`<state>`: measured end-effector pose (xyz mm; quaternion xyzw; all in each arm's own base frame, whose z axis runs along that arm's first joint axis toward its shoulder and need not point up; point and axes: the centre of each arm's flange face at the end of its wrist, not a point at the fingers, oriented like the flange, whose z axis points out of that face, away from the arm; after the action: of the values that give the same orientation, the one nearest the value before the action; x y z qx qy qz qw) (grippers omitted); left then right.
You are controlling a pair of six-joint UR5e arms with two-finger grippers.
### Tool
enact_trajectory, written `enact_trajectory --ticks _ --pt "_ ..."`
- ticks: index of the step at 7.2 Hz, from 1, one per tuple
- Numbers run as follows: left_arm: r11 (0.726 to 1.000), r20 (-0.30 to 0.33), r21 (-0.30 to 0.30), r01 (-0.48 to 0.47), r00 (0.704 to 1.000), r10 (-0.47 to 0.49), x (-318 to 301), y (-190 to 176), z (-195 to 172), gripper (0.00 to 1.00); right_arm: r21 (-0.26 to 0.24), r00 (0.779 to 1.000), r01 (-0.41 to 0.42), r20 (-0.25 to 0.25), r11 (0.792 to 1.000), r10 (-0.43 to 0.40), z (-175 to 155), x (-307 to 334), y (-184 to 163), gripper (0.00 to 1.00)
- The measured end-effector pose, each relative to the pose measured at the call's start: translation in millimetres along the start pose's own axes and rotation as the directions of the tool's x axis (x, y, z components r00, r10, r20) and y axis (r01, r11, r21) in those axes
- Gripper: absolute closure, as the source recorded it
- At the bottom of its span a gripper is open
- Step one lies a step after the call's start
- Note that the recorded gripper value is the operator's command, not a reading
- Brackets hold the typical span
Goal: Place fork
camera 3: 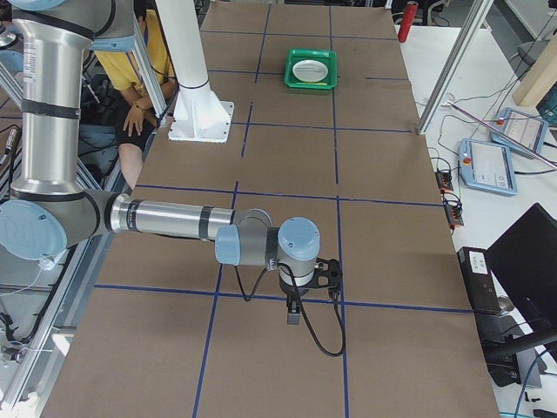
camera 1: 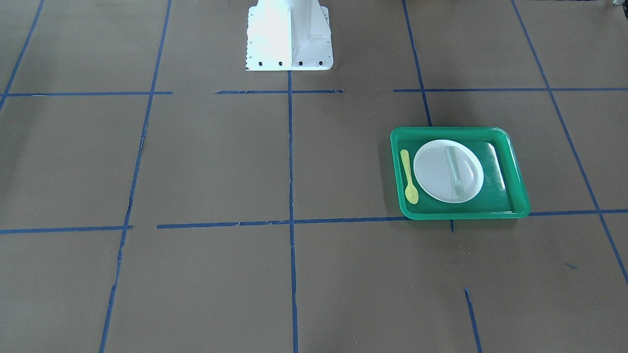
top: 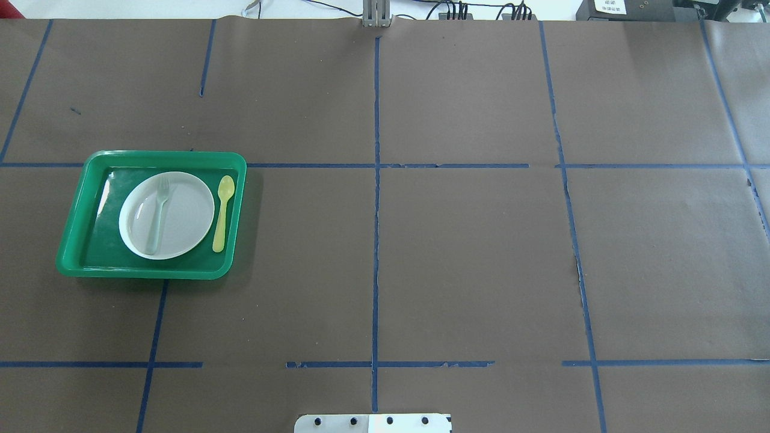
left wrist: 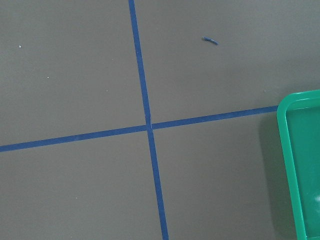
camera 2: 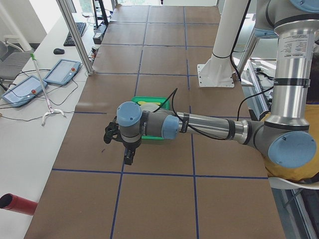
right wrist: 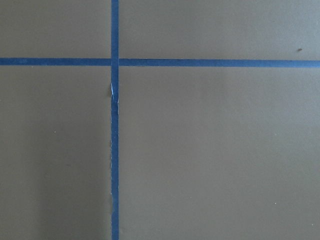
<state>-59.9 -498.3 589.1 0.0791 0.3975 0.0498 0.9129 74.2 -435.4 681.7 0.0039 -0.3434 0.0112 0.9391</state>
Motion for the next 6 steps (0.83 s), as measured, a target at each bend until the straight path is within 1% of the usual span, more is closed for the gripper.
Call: enact_trajectory --ticks 6 --pt "1.000 0.001 0.013 -0.019 1.000 0.019 4.6 -2.4 -2.5 0.00 0.000 1.000 0.000 0.000 1.000 0.000 0.0 0.0 0.0 0.00"
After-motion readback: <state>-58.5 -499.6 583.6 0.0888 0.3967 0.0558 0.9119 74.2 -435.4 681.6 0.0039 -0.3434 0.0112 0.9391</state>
